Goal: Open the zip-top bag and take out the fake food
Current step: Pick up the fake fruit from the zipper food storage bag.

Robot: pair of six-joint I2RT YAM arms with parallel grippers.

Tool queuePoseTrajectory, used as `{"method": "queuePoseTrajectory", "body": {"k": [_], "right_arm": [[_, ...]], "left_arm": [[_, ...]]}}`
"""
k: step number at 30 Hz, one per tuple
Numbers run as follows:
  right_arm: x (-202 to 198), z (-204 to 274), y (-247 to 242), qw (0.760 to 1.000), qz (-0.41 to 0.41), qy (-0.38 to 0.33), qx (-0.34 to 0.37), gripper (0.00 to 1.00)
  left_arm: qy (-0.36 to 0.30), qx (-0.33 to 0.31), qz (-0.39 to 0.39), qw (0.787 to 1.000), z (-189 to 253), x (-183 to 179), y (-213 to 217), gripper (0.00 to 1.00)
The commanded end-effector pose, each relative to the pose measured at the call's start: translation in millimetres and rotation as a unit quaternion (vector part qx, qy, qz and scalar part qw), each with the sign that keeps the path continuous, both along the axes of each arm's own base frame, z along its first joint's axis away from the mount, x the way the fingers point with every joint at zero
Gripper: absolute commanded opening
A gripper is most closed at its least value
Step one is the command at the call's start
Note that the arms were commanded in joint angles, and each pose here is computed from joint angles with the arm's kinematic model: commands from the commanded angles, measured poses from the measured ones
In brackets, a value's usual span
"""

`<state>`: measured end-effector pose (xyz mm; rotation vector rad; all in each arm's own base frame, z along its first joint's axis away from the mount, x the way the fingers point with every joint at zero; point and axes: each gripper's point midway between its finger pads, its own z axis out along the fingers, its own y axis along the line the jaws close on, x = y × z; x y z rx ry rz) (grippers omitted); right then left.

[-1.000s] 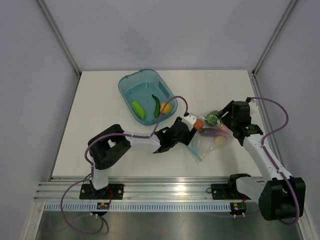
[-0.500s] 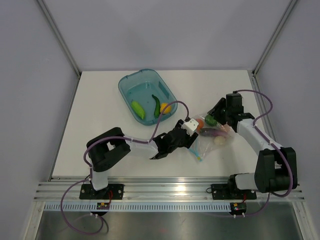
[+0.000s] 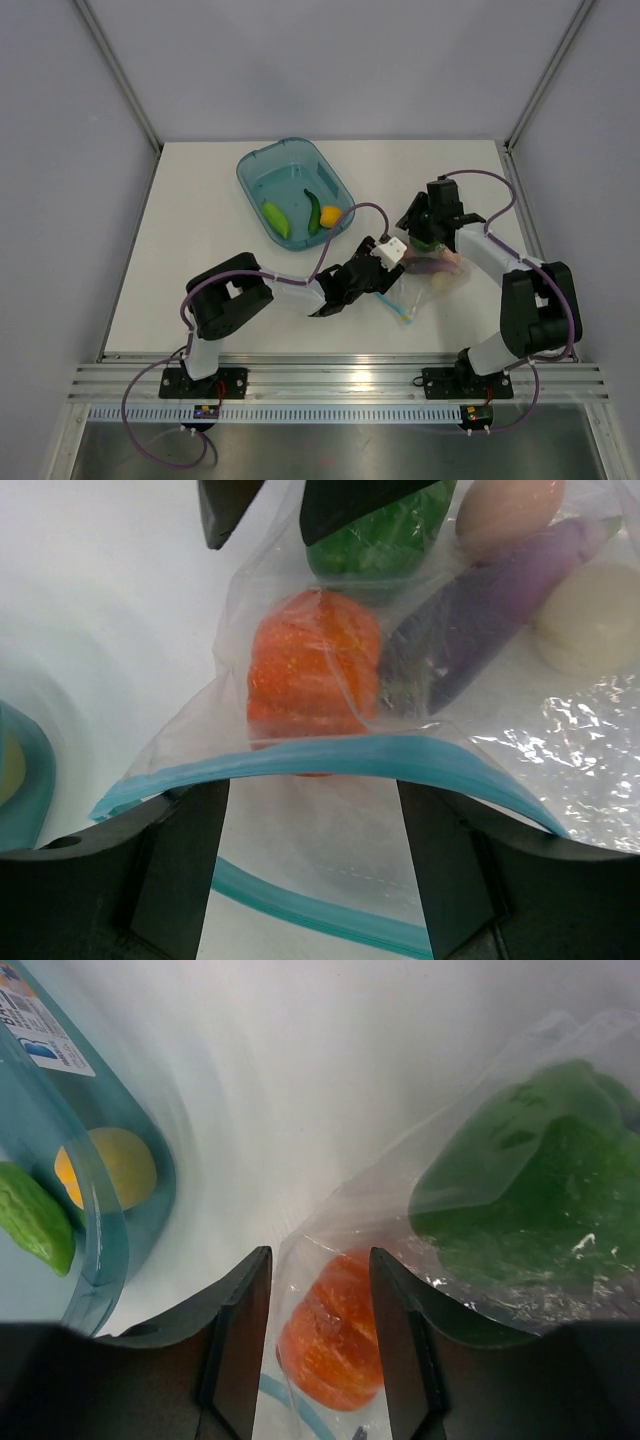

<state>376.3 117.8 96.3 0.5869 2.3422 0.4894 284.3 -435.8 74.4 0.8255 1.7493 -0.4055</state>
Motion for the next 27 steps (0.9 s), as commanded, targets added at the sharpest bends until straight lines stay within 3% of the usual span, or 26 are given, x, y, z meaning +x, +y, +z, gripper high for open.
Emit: {"method": "queuePoseTrajectory", "body": {"k": [1, 12, 16, 27], "right_arm": [[14.6, 5.1, 3.8, 1.0, 0.013, -0.013, -0.023, 0.5], [12.6, -13.8, 19.4, 0.997, 0.061, 0.008, -0.04, 0.49], [9.9, -20.0, 27.0, 0.996, 0.079, 0.017, -0.038, 0.49], [-2.1, -21.3, 44.6, 0.995, 0.102, 0.022, -0.003, 0.48]], "left_arm": [[-0.033, -0.023, 0.016, 0.999, 20.7, 13.8, -10.0, 0.71], [-0.034, -0.011, 0.002, 0.999, 16.5, 15.2, -13.4, 0.75], [-0.031, -0.006, 0.003, 0.999, 14.1, 16.8, -13.4, 0.84], [-0.016, 0.001, -0.004, 1.0, 7.0, 16.5, -19.5, 0.85]]}}
